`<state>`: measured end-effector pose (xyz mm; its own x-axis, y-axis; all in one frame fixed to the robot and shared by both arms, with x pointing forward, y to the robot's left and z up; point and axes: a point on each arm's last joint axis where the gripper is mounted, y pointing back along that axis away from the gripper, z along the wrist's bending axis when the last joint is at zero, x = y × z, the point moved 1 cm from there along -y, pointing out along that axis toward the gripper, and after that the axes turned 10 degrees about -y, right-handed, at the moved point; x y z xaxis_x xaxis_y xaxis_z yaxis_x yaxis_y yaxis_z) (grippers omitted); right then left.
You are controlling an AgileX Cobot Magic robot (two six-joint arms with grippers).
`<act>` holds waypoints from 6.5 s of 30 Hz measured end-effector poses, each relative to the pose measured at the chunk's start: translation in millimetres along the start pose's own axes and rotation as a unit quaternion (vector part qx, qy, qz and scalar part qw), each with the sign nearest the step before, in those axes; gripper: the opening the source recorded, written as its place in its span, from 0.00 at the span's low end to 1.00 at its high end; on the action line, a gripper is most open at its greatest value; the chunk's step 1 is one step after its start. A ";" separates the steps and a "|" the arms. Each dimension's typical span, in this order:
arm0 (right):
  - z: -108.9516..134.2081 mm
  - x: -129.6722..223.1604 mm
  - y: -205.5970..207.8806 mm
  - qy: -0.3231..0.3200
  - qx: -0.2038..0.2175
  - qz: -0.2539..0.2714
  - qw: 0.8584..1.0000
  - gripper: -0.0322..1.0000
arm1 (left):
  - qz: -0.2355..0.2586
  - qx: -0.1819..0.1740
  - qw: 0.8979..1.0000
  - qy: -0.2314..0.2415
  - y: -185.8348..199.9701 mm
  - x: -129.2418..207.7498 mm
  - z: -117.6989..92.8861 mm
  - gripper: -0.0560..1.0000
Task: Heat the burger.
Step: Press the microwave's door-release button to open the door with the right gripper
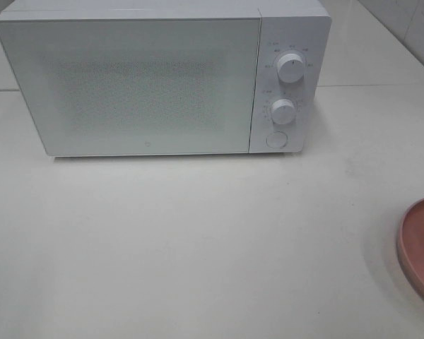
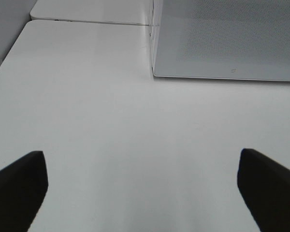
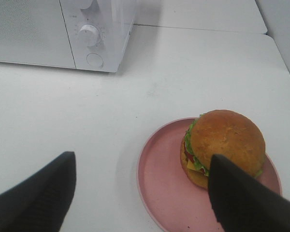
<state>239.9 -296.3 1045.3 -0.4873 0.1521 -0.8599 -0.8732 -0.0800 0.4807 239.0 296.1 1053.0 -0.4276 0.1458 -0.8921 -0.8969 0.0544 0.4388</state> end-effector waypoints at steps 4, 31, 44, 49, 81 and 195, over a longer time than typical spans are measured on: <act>0.0 0.0 0.0 0.000 0.000 0.000 1.000 0.76 | 0.000 0.000 1.000 0.000 0.0 0.0 0.0 0.99; 0.6 -2.8 2.0 0.000 -0.001 -0.003 1.000 0.76 | 0.000 0.000 1.000 0.000 0.0 0.0 0.0 0.99; 5.5 -33.6 -26.9 -0.002 0.005 0.019 1.000 0.76 | 0.000 0.000 1.000 0.000 0.0 0.0 0.0 0.99; 7.2 -44.4 -41.7 -0.003 0.005 0.021 1.000 0.76 | 0.000 0.000 1.000 0.000 0.0 0.0 0.0 0.99; 10.1 -82.5 -164.0 -0.022 0.006 -0.016 1.000 0.76 | 0.000 0.000 1.000 0.000 0.0 0.0 0.0 0.99; 105.8 49.6 -294.5 -0.680 -0.018 -0.040 0.732 0.06 | 0.000 0.000 1.000 0.000 0.0 0.0 0.0 0.99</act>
<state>473.3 -161.1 879.2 -0.0010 0.9958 0.0917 -0.9105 -0.0388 0.4118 239.0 296.1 1053.0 -0.4276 0.1458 -0.8921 -0.8969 0.0544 0.4388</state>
